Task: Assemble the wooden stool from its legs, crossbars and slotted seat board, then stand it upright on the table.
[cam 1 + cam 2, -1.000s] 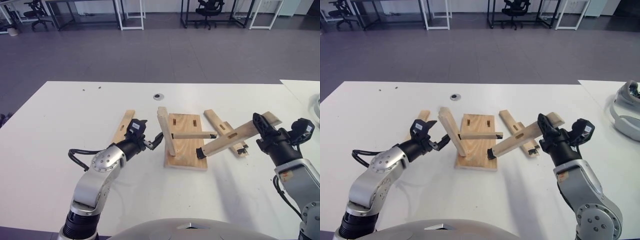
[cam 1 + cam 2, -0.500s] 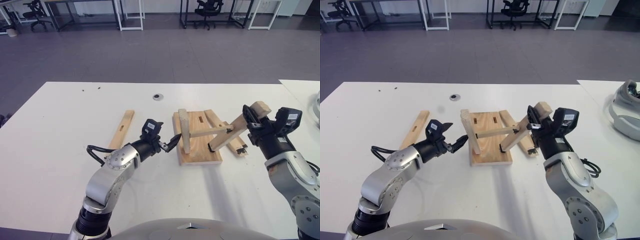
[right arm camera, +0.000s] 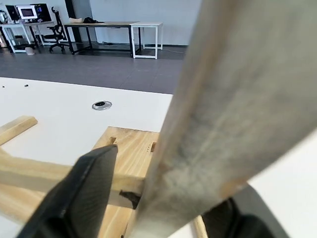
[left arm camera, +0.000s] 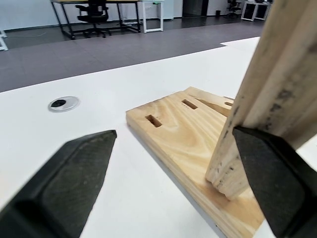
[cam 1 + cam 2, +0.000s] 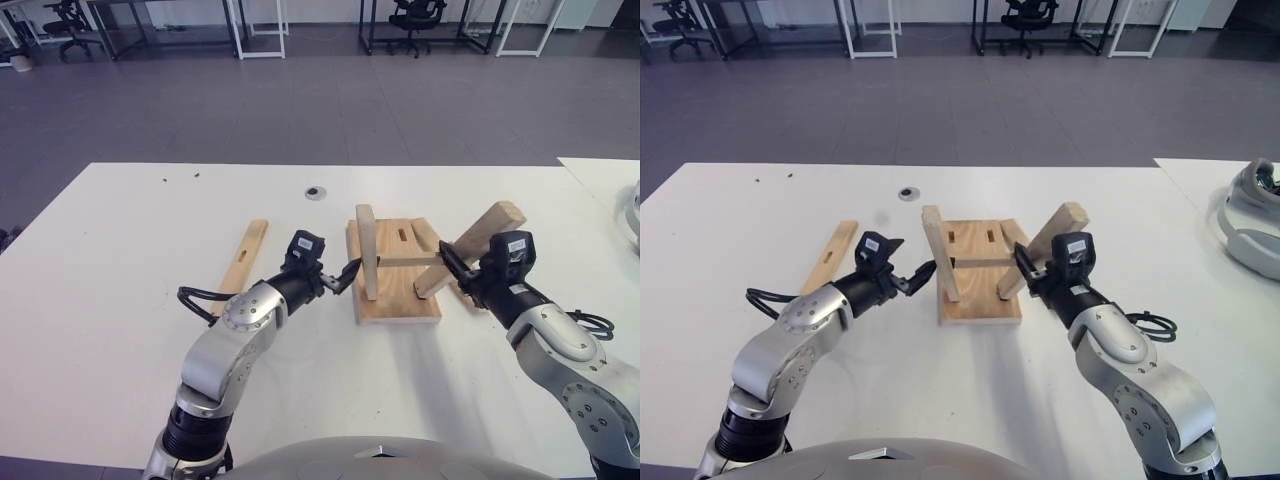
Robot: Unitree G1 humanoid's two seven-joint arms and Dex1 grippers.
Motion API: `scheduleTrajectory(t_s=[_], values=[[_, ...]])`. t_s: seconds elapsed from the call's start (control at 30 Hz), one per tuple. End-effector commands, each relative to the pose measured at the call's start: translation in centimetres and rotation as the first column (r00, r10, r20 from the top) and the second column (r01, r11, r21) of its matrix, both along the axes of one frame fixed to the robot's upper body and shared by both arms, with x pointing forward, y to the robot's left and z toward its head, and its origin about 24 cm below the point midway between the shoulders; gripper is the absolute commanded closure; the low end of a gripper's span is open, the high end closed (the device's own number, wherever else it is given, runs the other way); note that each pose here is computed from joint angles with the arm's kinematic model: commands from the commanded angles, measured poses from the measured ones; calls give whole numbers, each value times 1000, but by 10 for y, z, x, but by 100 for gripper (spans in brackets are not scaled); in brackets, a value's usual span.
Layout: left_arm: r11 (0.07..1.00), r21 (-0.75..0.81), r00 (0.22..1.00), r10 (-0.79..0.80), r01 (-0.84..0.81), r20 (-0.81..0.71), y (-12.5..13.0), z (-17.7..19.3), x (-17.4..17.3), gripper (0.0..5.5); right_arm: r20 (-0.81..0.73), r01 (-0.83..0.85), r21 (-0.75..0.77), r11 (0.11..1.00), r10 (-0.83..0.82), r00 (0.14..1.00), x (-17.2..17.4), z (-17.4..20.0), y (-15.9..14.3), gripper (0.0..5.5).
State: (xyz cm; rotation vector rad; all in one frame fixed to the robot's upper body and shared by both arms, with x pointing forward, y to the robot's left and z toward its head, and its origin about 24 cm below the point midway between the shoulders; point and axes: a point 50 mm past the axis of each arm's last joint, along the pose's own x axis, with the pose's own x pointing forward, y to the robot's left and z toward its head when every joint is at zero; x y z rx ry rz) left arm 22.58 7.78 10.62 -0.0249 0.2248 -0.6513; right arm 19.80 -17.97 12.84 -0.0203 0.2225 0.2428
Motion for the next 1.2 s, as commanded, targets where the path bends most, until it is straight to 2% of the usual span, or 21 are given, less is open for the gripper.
scheduleTrajectory(t_s=[0.03, 0.13, 0.23, 0.33, 0.4, 0.5, 0.57, 0.67, 0.73, 0.8, 0.87, 0.93, 1.0, 1.07, 1.13, 1.2], values=[[993, -67, 995, -92, 93, 27, -31, 12, -4, 115, -53, -195, 46, 980, 197, 979, -4, -6, 22, 244], [989, -95, 992, -107, 113, 67, -40, 23, -4, 115, -65, -242, 16, 970, 242, 968, -1, -8, 25, 244], [991, -80, 992, -104, 109, 66, -36, 21, -3, 115, -90, -262, -1, 965, 261, 961, 2, -12, 24, 244], [998, -45, 999, -40, 41, 35, -10, 11, -2, 115, -102, -205, 27, 978, 207, 973, 4, -15, 5, 244], [999, 38, 1000, 0, -1, 23, 17, 0, -3, 115, -66, -197, 77, 977, 202, 977, 4, -12, -6, 244], [992, 124, 998, 18, -26, 64, 49, 2, -1, 115, 145, -197, 128, 972, 178, 973, 16, 19, -21, 244], [998, 48, 976, 39, -50, 212, 62, 41, 20, 115, 288, -234, 151, 960, 183, 940, 22, 48, -25, 244], [994, -97, 874, 97, -57, 476, 74, 125, 46, 115, 473, -345, 180, 921, 227, 851, 27, 96, -29, 244], [982, -187, 816, 74, 42, 573, 64, 168, 50, 115, 560, -436, 202, 877, 262, 786, 34, 128, -27, 244], [948, -249, 806, -13, 198, 592, 39, 189, 46, 115, 592, -493, 247, 835, 273, 758, 48, 150, -21, 244], [922, -259, 844, -116, 287, 524, 12, 173, 40, 115, 519, -474, 281, 834, 283, 806, 57, 137, -19, 244], [922, -251, 908, -187, 294, 376, -7, 129, 34, 115, 323, -382, 307, 872, 282, 904, 63, 93, -19, 244], [940, -243, 964, -200, 239, 176, -10, 75, 35, 115, 141, -312, 283, 907, 282, 949, 59, 49, -15, 244], [969, -179, 986, -165, 169, 40, -2, 32, 38, 115, 94, -297, 293, 909, 282, 955, 54, 33, -10, 244], [979, -163, 992, -122, 124, 22, 5, 24, 45, 115, 135, -312, 319, 895, 282, 950, 56, 38, -5, 244], [953, -261, 986, -129, 153, 106, 2, 54, 50, 115, 209, -347, 332, 877, 291, 934, 60, 54, -1, 244]])
